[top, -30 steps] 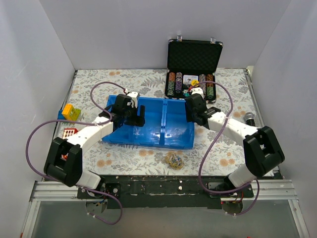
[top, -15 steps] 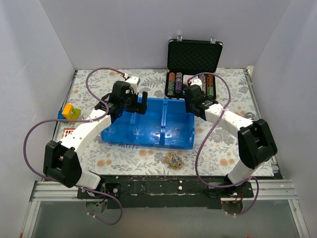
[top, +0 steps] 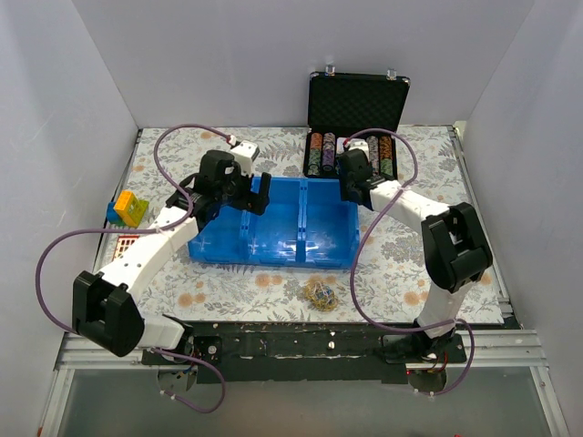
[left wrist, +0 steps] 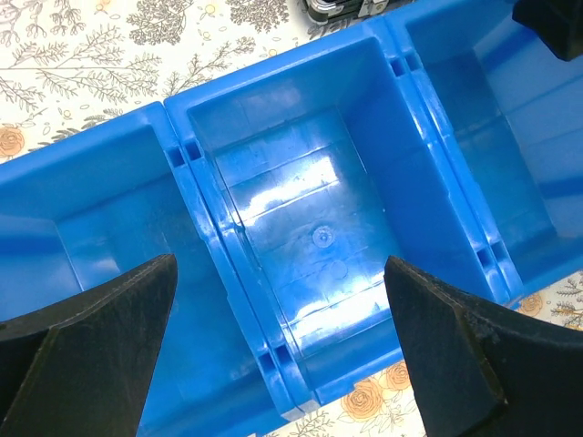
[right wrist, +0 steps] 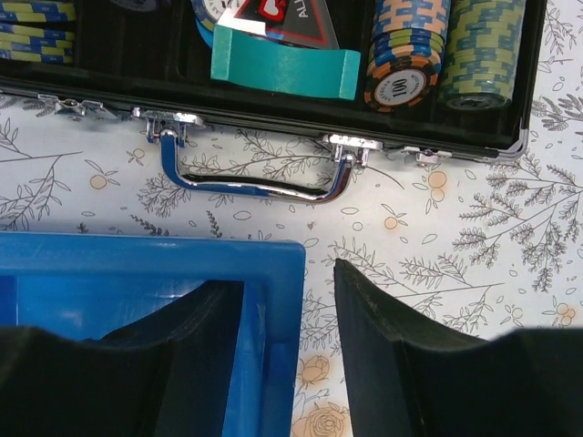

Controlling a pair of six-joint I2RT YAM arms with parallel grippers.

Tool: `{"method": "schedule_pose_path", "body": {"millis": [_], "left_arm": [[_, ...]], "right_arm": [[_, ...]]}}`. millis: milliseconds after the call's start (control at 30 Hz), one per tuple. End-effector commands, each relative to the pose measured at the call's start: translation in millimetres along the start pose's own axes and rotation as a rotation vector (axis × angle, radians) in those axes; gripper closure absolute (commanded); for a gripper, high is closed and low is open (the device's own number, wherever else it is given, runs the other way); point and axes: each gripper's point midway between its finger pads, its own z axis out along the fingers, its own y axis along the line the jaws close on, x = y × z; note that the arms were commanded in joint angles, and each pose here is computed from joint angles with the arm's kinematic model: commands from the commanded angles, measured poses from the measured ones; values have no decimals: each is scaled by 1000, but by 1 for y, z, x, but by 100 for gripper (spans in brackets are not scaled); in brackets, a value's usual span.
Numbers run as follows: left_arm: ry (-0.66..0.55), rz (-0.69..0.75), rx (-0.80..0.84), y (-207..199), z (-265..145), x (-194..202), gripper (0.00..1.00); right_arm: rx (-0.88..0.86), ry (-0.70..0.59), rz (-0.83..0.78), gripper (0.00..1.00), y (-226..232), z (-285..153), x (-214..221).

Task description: Untangle the cables

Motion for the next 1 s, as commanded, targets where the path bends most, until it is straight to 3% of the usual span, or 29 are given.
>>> {"method": "schedule_pose_path", "body": {"millis": [0, 233, 367, 500, 600, 667, 800, 900, 933, 967], "left_arm": [[-37, 50, 28, -5, -13, -7, 2], [-37, 167, 193, -30, -23, 2, 2], [-28, 265, 274, -40, -35, 11, 2], [-97, 360, 436, -66, -70, 15, 2], [-109, 381, 587, -89, -89, 36, 2], [-86, 372, 666, -101, -93, 53, 2], [-36, 353, 700, -110, -88, 76, 5], [-44, 350, 680, -111, -83, 75, 11], [-49, 352, 677, -112, -81, 73, 17], [-59, 355, 676, -113, -81, 71, 24]], "right_arm": [[-6, -82, 39, 48, 1, 1, -38], [-1, -112, 41, 45, -1, -2, -60], [-23, -153, 71, 33, -5, -26, -74], [-136, -215, 91, 20, 10, -74, -82], [-234, -242, 67, 18, 32, -116, -66], [-303, -215, 30, 18, 47, -134, -31], [-443, -192, -31, 18, 65, -169, 28], [-484, -136, -39, 26, 62, -181, 64], [-491, -119, -36, 37, 61, -184, 73], [-499, -114, -28, 57, 59, -187, 79]]}}
